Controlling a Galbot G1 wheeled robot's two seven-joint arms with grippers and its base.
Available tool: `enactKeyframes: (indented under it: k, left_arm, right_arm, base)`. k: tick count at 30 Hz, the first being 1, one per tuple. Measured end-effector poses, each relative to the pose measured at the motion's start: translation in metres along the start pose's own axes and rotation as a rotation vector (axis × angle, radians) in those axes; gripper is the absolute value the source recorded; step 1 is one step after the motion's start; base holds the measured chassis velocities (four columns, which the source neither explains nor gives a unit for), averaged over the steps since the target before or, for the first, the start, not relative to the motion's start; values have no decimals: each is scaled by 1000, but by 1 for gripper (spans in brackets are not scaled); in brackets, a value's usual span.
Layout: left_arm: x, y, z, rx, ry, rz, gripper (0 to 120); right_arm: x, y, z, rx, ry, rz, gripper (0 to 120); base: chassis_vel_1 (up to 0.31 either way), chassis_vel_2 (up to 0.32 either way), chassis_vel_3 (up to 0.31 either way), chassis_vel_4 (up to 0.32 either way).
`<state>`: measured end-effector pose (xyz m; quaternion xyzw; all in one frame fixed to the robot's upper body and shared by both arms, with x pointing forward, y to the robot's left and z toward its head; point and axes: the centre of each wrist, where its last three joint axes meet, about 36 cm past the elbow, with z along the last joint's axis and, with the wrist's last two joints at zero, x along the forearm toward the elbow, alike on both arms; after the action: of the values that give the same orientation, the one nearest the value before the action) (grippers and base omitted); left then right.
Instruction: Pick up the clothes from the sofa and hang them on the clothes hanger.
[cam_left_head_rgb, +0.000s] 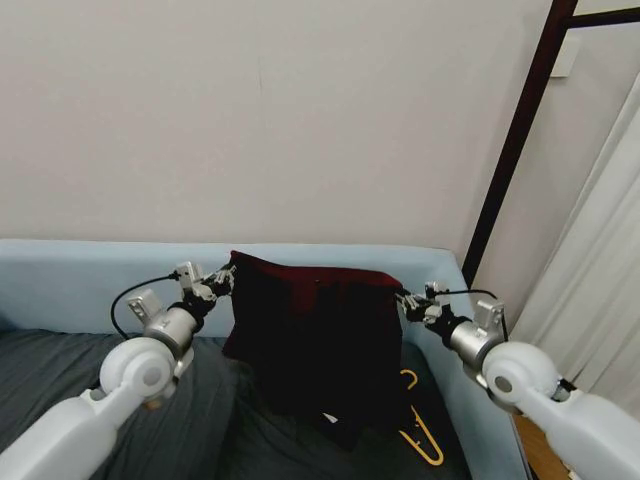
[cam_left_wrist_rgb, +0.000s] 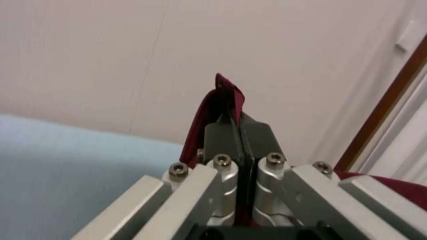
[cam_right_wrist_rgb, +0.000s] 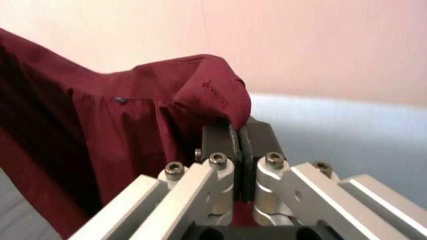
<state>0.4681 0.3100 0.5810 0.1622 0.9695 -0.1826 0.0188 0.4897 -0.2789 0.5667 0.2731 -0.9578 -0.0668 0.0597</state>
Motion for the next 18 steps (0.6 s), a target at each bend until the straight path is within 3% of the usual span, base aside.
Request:
enactKeyframes:
  k: [8,15,18]
  left_arm:
    - [8,-15,-70,-69,-60,46,0]
    - [32,-42,-106,-122,-86,97,0]
    - [57,-59,-117,-154,-85,131,0]
  right_arm:
    - [15,10,-76,2,-92,-34,0]
    - [55,25,-121,37,-123,-51,0]
    - [84,41,-133,60,-106,-68,0]
  base:
    - [0,0,0,0]
    - [0,0,0,0]
    - [0,0,0,0]
